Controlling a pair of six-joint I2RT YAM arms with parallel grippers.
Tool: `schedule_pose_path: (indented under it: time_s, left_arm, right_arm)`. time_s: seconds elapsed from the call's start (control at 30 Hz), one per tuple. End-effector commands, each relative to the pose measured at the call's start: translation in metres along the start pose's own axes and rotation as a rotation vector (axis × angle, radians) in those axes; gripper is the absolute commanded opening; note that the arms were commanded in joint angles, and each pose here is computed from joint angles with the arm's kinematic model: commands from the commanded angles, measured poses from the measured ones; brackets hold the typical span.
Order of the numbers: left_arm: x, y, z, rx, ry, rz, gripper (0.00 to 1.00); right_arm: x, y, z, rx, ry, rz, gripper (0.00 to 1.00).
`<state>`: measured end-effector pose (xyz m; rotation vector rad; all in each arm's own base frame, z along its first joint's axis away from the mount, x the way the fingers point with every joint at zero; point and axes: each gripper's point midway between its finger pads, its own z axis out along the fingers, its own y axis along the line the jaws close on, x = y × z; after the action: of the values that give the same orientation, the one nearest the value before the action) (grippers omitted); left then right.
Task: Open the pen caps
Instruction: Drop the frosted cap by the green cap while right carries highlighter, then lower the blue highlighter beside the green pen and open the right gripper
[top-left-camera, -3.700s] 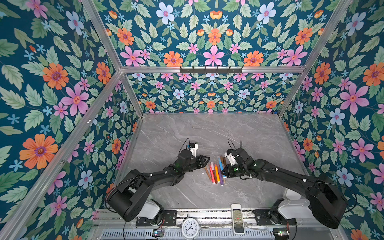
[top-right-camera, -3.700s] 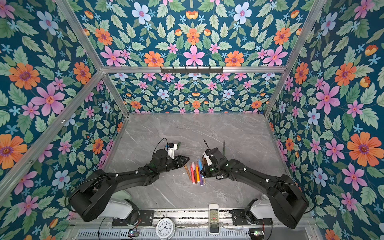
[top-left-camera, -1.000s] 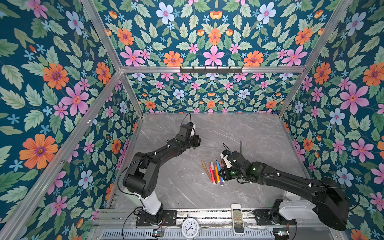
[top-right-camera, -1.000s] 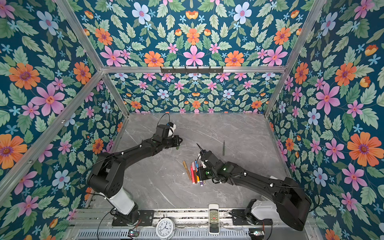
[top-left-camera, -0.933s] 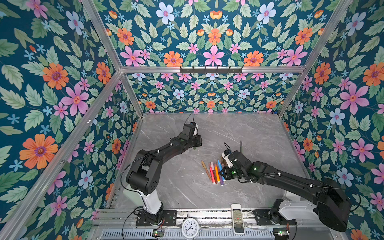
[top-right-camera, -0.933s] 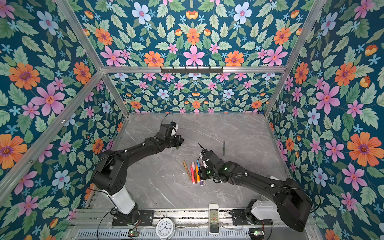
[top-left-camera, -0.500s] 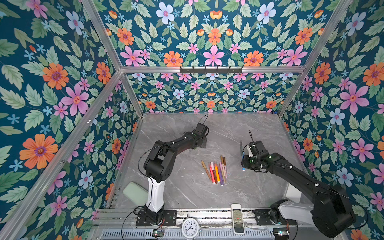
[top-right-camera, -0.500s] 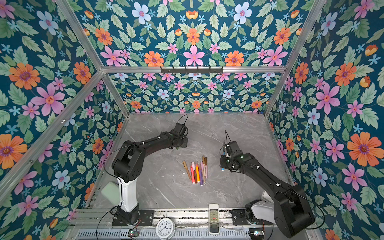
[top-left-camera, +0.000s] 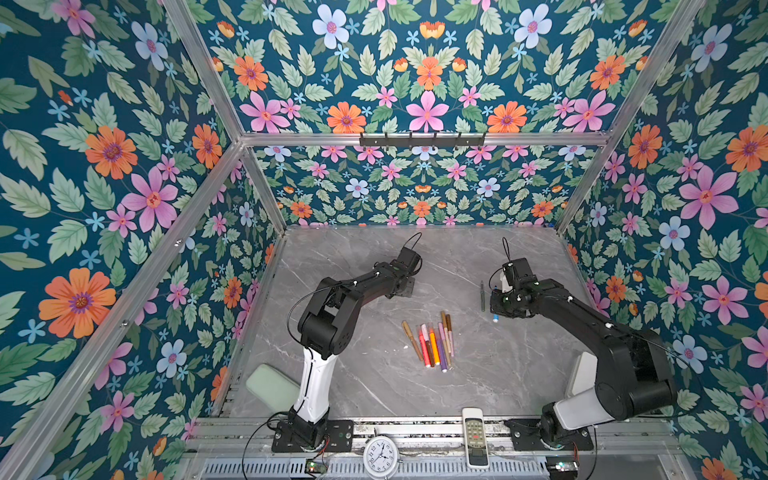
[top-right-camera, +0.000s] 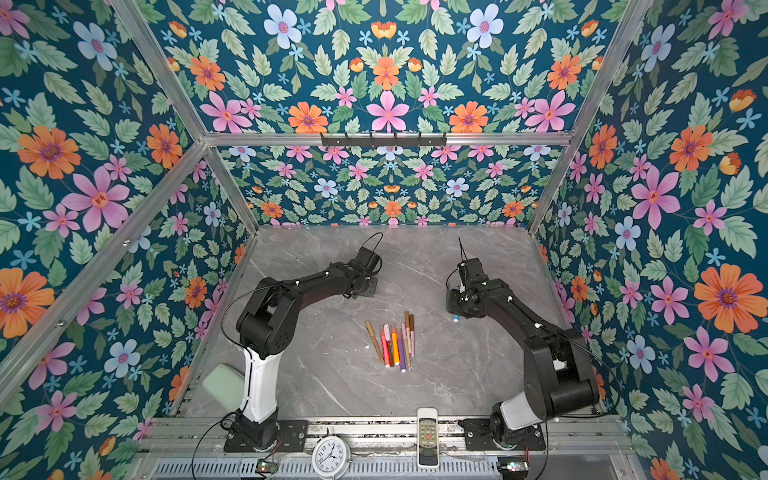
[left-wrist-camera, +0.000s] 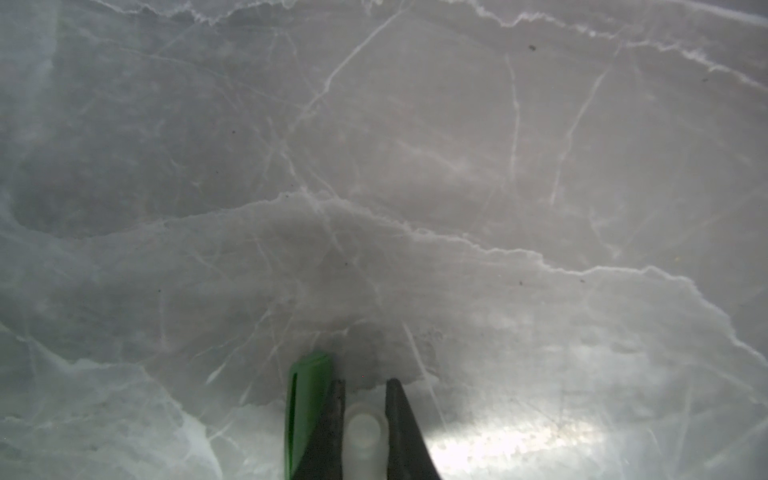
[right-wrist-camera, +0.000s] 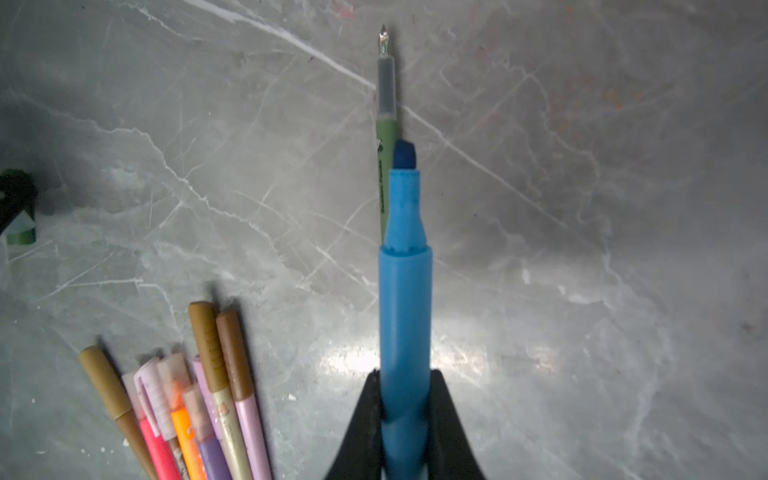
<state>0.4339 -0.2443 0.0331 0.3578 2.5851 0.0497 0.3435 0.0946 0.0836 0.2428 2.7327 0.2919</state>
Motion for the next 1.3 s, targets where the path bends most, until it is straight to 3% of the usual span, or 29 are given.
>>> schedule_pose_path:
  time_s: [0.0, 0.37, 0.83, 1.27]
  left_arm:
    - [0.004, 0.003, 0.002, -0.022, 0.018, 0.009, 0.13]
    - [0.001, 0.001, -0.002, -0.016, 0.014, 0.013, 0.22]
    - [-0.015, 0.008, -0.032, -0.02, -0.04, 0.012, 0.29]
    - [-0.01, -0.005, -0.089, 0.147, -0.113, -0.062, 0.3]
  right_arm:
    - [-0.01, 0.006, 0.008, 0.001, 0.015, -0.025, 0.0]
    - [-0.032, 0.018, 0.036, 0.003, 0.088, -0.019, 0.0]
    - [-0.034, 0.013, 0.057, 0.057, 0.142, -0.022, 0.1]
    - [-0.038, 0.012, 0.064, 0.078, 0.16, -0.008, 0.22]
